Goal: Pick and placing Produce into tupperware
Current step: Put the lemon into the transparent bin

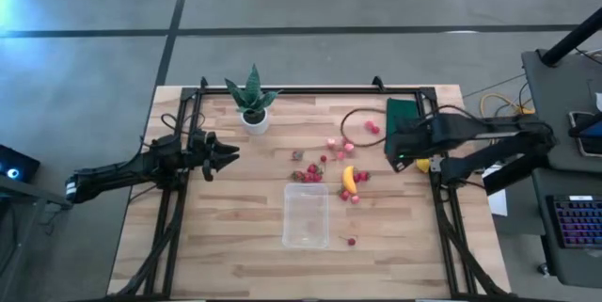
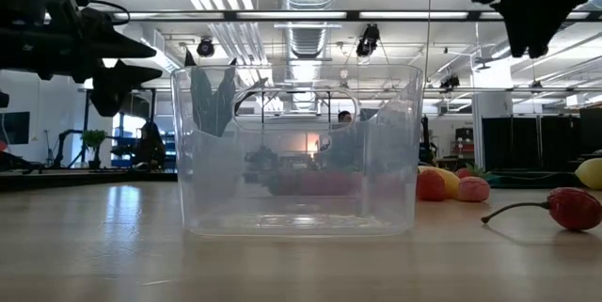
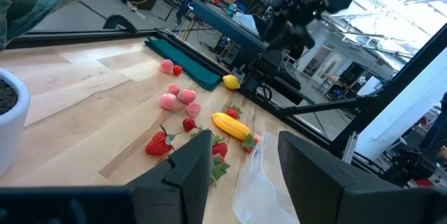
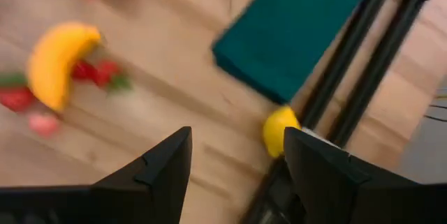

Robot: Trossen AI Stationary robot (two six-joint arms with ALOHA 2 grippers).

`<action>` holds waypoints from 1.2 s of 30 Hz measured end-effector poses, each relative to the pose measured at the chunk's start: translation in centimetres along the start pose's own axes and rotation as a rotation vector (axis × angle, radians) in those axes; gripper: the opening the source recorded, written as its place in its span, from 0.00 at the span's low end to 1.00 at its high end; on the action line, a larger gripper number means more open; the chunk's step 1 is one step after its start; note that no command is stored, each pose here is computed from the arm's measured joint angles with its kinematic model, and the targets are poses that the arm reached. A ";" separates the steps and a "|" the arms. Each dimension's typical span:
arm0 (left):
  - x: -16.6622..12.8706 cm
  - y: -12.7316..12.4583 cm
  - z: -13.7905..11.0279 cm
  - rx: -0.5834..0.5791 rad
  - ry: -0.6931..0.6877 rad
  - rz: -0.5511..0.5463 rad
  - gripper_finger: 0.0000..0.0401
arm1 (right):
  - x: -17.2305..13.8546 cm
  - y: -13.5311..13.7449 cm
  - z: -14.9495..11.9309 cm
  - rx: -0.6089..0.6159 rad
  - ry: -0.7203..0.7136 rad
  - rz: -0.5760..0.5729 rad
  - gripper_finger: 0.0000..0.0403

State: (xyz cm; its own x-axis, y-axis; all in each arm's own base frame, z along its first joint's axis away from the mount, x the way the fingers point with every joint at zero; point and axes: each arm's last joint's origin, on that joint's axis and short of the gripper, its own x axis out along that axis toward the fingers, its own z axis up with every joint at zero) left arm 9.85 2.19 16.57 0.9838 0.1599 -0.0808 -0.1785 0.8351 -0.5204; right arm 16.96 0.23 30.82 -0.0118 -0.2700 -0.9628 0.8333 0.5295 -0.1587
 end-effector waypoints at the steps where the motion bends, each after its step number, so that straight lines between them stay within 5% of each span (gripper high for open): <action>1: 0.0 0.0 0.0 0.000 0.000 0.000 0.38 | 0.3 0.4 0.2 -0.026 0.035 0.003 0.54; 17: 0.0 0.0 0.0 0.000 0.000 -0.001 0.38 | 8.1 3.1 1.3 -0.238 0.564 -0.093 0.54; 36: 0.0 0.0 0.0 0.000 0.002 -0.003 0.38 | 14.4 1.6 6.9 -0.399 0.828 -0.036 0.54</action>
State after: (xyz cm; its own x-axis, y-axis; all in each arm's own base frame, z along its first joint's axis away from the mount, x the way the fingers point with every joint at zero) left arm 9.86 2.18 16.57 0.9845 0.1557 -0.0810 -0.1751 0.8357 -0.5206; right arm 21.98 -8.39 18.19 -0.5540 0.2891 -0.7807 0.5741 0.8118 -0.1068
